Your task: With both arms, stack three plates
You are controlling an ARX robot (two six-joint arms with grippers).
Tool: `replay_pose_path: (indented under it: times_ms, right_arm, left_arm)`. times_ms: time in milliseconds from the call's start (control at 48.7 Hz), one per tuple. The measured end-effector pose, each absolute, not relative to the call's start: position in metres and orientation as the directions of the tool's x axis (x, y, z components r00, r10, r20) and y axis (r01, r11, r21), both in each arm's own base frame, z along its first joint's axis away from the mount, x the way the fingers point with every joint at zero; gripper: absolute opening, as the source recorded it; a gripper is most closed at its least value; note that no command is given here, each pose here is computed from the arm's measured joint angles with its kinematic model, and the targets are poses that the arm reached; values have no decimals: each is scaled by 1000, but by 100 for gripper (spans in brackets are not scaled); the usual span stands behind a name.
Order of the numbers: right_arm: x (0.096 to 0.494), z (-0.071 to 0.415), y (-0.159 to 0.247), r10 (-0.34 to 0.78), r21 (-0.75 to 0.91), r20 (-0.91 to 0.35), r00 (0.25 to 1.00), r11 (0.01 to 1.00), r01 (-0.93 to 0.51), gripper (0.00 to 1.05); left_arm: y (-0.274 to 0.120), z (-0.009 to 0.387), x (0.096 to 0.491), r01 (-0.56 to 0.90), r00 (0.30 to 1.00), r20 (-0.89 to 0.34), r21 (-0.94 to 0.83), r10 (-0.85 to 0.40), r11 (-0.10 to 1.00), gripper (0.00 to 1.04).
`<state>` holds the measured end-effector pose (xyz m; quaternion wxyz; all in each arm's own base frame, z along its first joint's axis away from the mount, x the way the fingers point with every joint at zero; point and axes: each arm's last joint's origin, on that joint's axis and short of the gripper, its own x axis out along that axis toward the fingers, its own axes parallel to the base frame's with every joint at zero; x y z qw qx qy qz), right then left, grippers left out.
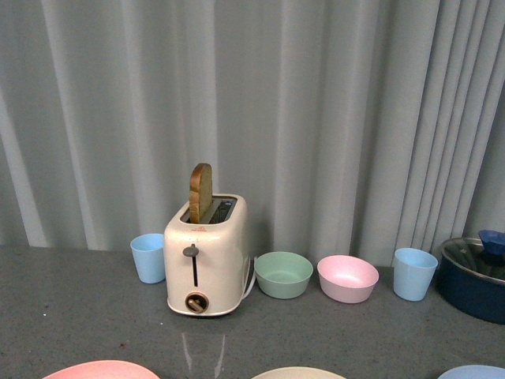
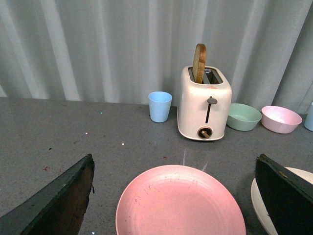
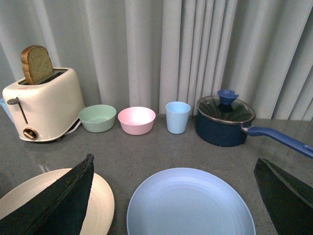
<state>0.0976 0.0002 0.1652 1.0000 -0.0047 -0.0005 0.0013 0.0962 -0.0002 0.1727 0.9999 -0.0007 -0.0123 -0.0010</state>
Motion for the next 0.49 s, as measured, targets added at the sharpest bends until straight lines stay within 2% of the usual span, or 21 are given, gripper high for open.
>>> replay_pose_path:
  times_ms: [492]
  right_arm:
    - [98, 165, 0, 3, -9, 1, 1000, 1000, -3, 97]
  left_arm:
    - [0, 173, 96, 2, 1000, 25, -1, -2, 1000, 98]
